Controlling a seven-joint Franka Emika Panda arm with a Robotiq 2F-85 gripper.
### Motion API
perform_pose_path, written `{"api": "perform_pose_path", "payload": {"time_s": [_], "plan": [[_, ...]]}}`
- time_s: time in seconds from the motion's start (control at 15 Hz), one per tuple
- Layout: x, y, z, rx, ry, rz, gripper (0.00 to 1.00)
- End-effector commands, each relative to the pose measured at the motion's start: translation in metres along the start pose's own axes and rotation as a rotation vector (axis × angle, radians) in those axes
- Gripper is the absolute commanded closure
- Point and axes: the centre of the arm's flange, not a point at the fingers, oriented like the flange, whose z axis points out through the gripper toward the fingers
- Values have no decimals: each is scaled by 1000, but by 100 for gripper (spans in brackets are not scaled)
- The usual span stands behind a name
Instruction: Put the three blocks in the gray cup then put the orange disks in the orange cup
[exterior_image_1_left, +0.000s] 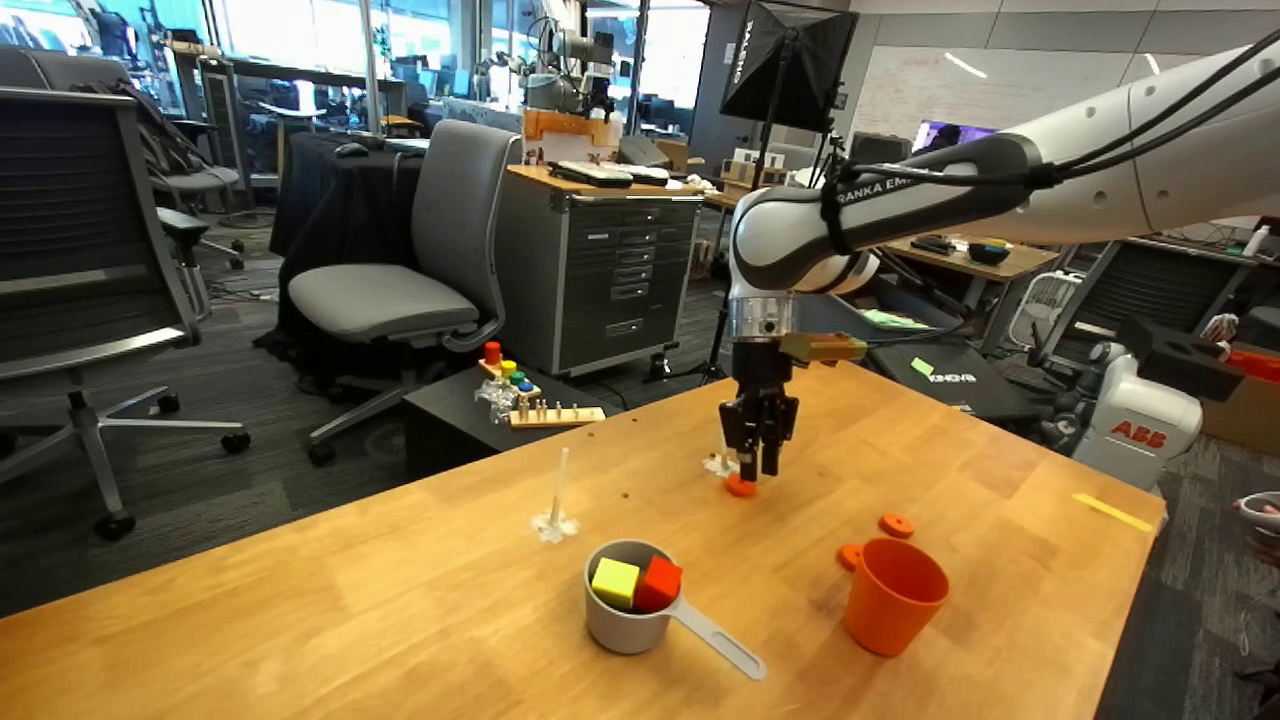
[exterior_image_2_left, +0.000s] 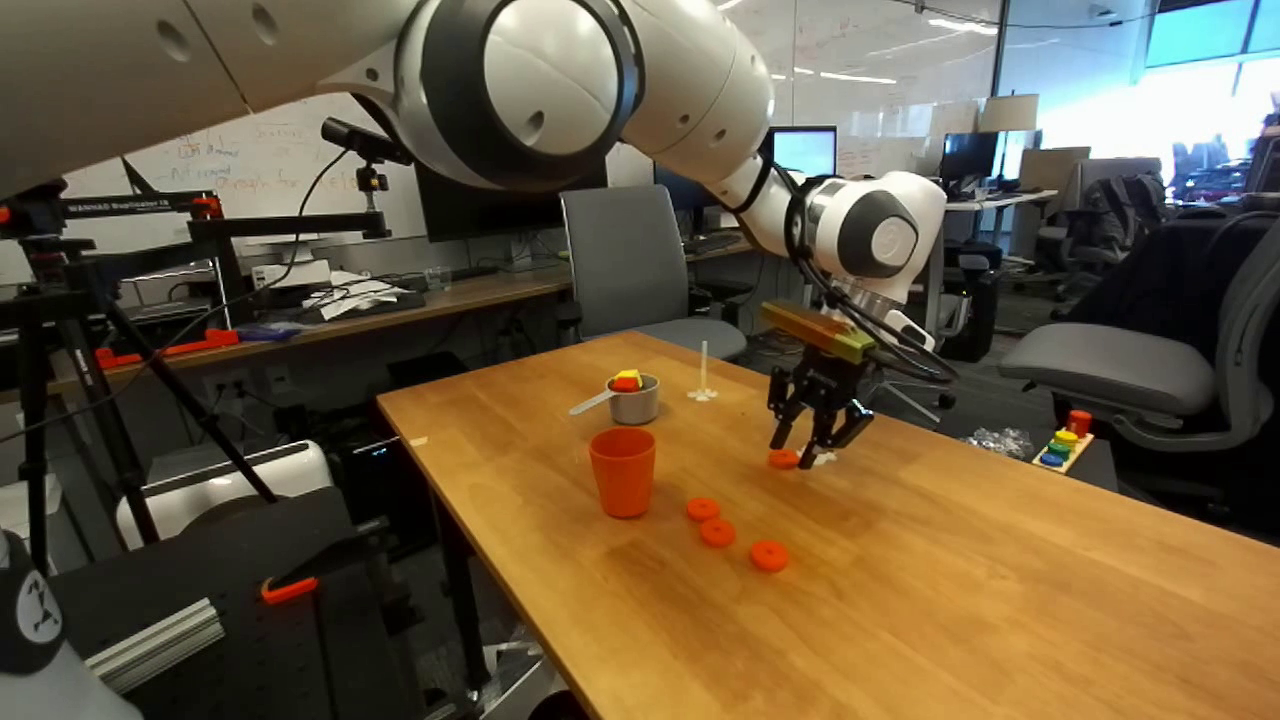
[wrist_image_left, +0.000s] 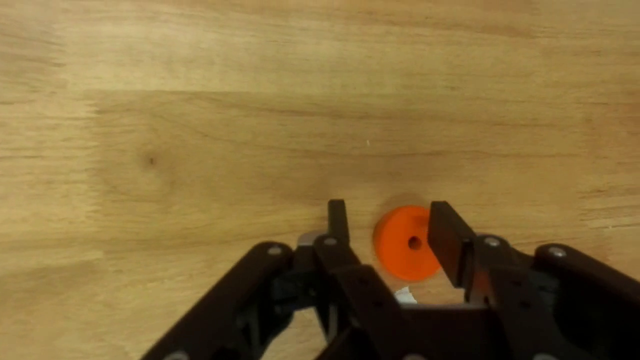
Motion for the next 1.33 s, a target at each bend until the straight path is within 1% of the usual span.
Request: {"api": "perform_pose_path", "payload": {"time_s": [0.0, 0.07, 0.13, 0.2, 0.47, 0.8, 1.0, 1.27], "plan": [[7, -11, -12, -3, -24, -6, 21], [7, -14, -12, -12, -29, -7, 14], [7, -17, -12, -26, -37, -8, 5], [7, -19, -12, -38, -44, -10, 1], [7, -26, -8, -95, -100, -11, 0], [11, -32, -3, -137, -131, -20, 0], [17, -32, -1, -149, -121, -24, 0], [27, -37, 0, -142, -66, -48, 0]]}}
